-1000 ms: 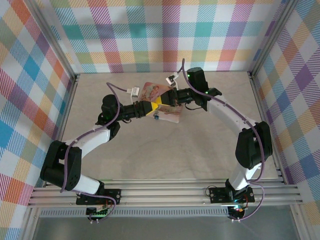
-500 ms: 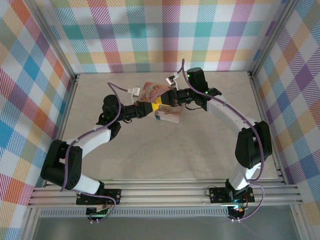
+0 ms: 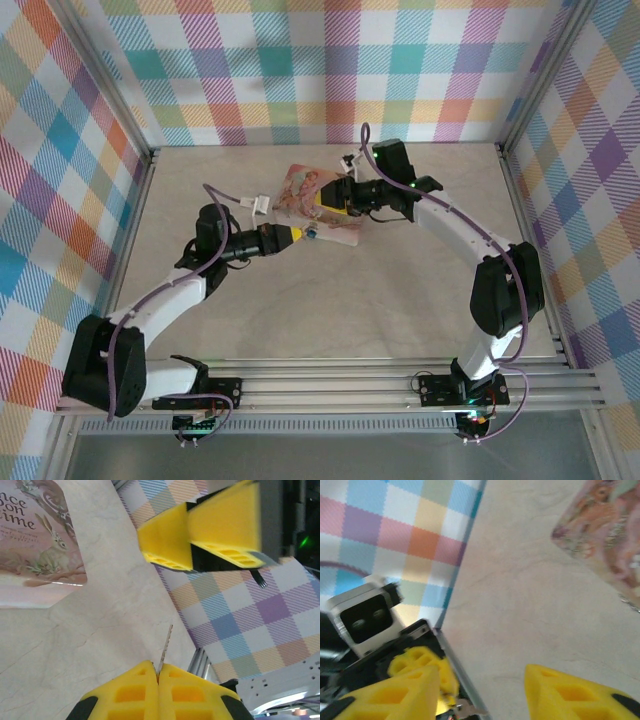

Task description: Unlock the padlock with the key

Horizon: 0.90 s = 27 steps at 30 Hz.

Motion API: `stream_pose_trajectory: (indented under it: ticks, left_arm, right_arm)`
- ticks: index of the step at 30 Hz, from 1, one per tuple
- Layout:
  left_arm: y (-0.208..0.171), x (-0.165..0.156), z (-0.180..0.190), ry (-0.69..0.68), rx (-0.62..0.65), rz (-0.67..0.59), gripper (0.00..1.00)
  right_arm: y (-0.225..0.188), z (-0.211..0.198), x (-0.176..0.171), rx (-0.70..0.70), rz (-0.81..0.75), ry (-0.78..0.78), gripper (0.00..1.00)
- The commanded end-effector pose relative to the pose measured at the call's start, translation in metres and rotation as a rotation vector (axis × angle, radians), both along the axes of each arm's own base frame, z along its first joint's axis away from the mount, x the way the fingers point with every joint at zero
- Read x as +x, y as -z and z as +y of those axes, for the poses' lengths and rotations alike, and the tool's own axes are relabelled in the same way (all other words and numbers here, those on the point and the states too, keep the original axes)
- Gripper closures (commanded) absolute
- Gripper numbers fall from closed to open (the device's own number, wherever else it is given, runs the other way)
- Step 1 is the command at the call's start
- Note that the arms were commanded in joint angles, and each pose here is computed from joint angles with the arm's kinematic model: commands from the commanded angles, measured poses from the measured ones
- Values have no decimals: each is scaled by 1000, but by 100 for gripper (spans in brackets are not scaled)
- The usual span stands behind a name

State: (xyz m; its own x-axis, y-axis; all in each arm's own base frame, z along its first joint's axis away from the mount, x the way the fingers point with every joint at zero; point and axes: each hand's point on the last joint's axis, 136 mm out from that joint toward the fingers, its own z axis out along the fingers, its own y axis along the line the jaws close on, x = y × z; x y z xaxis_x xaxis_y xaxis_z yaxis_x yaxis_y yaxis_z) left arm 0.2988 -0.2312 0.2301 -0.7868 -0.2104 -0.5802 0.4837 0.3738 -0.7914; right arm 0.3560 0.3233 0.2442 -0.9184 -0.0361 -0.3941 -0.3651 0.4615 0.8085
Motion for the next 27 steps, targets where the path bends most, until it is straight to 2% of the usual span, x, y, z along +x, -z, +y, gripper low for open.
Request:
stream_pose_trajectory:
  ticks: [1,8,13,15,22,27]
  left_arm:
    - [14,-10,14,-29,108,-26,100]
    - [34,-21,33,-83,237,0,100]
    - [40,-25,35,-73,261,17,100]
    - [44,-26,36,-70,272,28,100]
    - [53,-25,36,-73,281,59,100]
    - [56,-24,39,-87,301,71,100]
  right_arm:
    - [47,2,-7,-134,58,16,56]
    - [117,25,-28,-294,121,-98,65]
    - [155,3,-15,-365,169,-46,67]
    - [160,-10,-3,-356,183,5,66]
    - [152,-36,46,-344,88,104,64]
    - [150,-41,52,-359,54,134,61]
